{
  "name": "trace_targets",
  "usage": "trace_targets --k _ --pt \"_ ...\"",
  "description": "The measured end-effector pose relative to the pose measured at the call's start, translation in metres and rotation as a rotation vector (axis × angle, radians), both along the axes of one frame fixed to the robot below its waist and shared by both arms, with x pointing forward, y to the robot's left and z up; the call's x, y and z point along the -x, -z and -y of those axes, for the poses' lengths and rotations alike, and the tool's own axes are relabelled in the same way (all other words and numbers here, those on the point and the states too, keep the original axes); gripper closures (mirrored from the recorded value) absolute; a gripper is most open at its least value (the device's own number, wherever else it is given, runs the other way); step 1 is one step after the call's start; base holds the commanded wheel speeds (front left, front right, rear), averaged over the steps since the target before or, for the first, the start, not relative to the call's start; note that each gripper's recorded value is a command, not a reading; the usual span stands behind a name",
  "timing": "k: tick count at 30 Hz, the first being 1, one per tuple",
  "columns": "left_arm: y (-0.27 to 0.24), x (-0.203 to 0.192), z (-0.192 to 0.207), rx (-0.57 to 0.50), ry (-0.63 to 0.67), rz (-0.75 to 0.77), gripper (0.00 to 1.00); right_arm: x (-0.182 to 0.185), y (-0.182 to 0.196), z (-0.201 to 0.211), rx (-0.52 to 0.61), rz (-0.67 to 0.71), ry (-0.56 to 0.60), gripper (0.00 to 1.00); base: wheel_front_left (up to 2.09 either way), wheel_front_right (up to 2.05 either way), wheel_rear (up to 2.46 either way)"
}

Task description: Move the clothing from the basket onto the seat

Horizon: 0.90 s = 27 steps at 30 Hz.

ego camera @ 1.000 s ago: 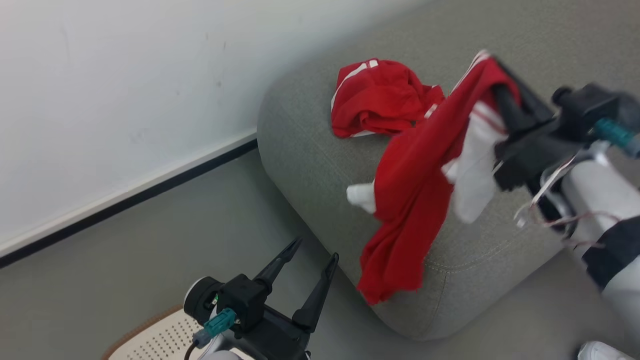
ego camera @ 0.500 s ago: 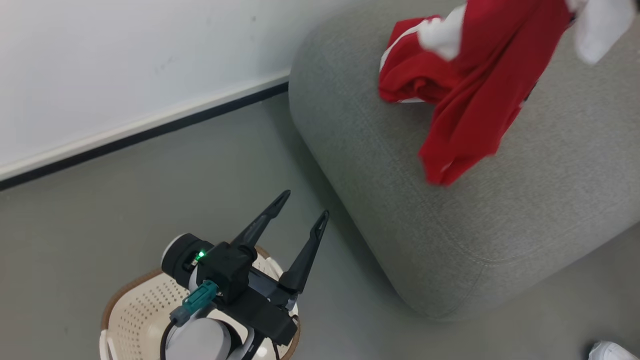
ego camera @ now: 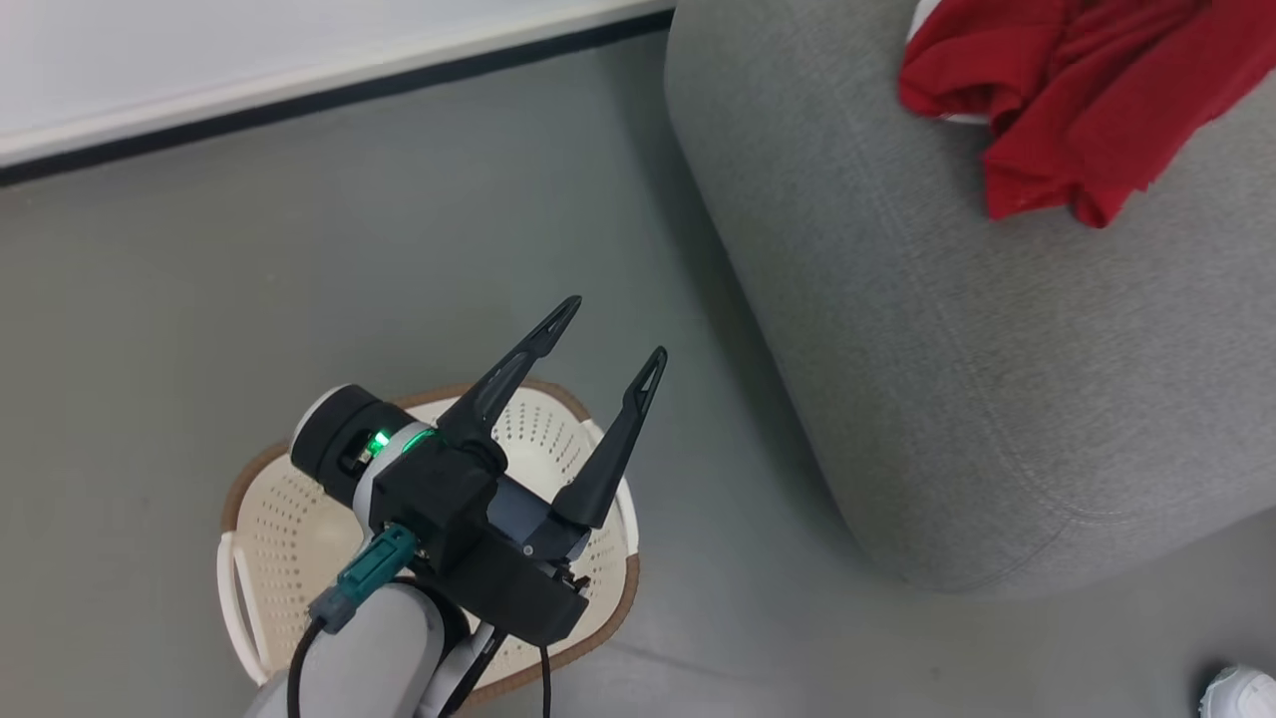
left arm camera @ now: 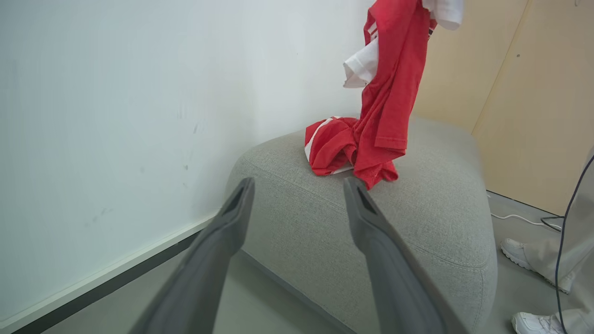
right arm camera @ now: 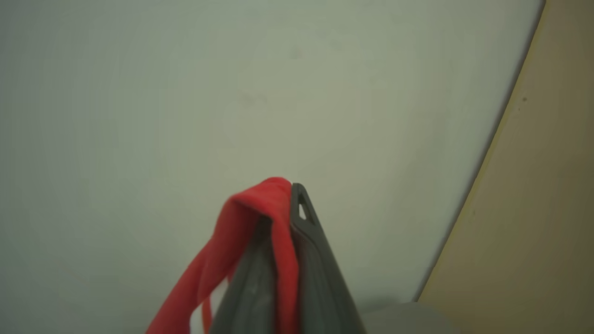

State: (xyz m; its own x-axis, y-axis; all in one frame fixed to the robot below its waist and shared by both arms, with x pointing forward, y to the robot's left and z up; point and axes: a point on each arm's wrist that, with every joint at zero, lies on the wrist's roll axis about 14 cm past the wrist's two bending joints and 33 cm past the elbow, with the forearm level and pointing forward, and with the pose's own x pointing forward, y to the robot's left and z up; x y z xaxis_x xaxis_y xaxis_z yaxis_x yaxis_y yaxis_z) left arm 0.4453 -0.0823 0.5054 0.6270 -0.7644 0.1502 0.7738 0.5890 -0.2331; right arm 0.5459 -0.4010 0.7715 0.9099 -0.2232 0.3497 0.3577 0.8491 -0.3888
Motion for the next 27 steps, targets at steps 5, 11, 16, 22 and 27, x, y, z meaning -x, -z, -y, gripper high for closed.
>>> trace_targets --k 5,11,16,22,27 --pt "0.013 -0.012 -0.009 -0.007 -0.021 -0.016 0.0 -0.027 0.089 0.008 -0.042 -0.181 0.042 1.0 0.0 0.0 0.0" --pt "0.039 -0.024 -0.021 -0.035 -0.048 -0.062 0.0 -0.052 0.203 -0.022 -0.089 -0.402 -0.003 1.0 0.0 0.0 0.0" --pt "0.055 -0.028 -0.029 -0.056 -0.067 -0.092 0.0 -0.052 0.259 -0.03 -0.125 -0.509 0.0 1.0 0.0 0.0 0.0" --pt "0.06 -0.031 -0.031 -0.068 -0.071 -0.094 0.0 -0.047 0.277 -0.037 -0.15 -0.537 -0.013 0.71 0.0 0.0 0.0" --pt "0.058 -0.027 -0.024 -0.063 -0.049 -0.086 0.0 -0.034 0.284 -0.039 -0.167 -0.559 -0.029 0.0 0.0 0.0 0.0"
